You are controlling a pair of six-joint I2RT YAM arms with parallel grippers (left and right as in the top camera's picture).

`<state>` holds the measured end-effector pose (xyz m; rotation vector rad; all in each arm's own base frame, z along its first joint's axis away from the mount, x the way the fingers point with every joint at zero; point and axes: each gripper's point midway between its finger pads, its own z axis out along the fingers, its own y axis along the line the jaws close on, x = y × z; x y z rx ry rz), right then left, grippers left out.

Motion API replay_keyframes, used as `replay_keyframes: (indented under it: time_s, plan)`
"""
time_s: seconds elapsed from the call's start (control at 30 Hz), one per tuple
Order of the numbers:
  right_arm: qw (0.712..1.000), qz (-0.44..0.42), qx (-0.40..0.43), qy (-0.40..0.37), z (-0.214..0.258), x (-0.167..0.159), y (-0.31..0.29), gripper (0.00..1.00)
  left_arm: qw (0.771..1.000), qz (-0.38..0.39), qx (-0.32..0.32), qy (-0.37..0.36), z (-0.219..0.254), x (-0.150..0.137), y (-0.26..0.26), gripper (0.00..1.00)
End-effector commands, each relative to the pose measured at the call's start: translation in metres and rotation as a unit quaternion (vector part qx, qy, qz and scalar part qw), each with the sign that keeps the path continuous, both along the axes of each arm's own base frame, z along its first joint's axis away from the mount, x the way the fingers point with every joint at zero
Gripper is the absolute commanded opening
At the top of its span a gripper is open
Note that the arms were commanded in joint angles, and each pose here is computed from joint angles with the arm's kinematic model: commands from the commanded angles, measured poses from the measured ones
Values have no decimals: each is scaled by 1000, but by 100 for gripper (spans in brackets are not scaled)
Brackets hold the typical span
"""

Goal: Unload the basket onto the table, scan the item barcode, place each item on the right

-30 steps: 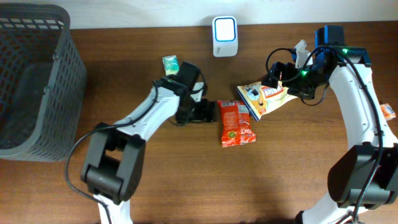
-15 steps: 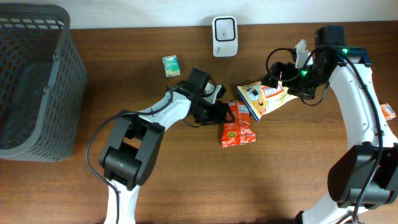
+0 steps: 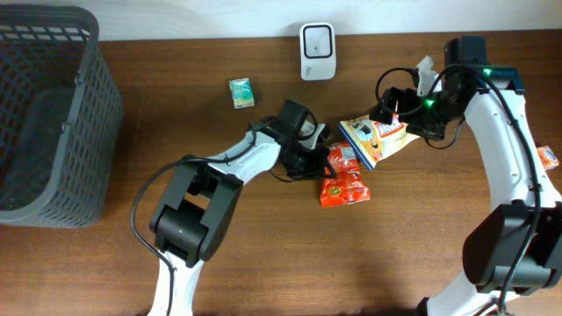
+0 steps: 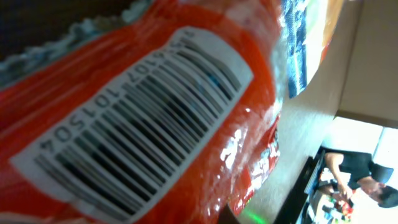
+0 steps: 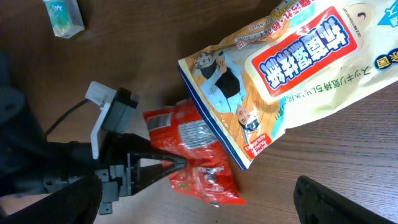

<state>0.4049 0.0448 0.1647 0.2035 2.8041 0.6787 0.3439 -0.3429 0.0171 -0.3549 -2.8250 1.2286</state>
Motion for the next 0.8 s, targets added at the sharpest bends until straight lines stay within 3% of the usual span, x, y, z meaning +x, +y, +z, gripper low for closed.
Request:
replay_keyframes:
  time_s: [0.0,0.2,0.37,0.6,0.77]
  plan:
    - [1000,4,-5,3,-4,0,0,98,992,38,114,22,-38,13,53,0]
    - [1000,4,-5,3,-4,0,0,98,933,72,352,-12,1,43,140,0]
    - [1000,4,-5,3,-4,0,0,98,849,93,511,-94,82,70,201,0]
    - [1000,4,-5,3,-4,0,0,98,752,100,634,-147,114,80,249,0]
    - [1000,4,-5,3,-4,0,0,98,727,80,667,-143,106,74,261,0]
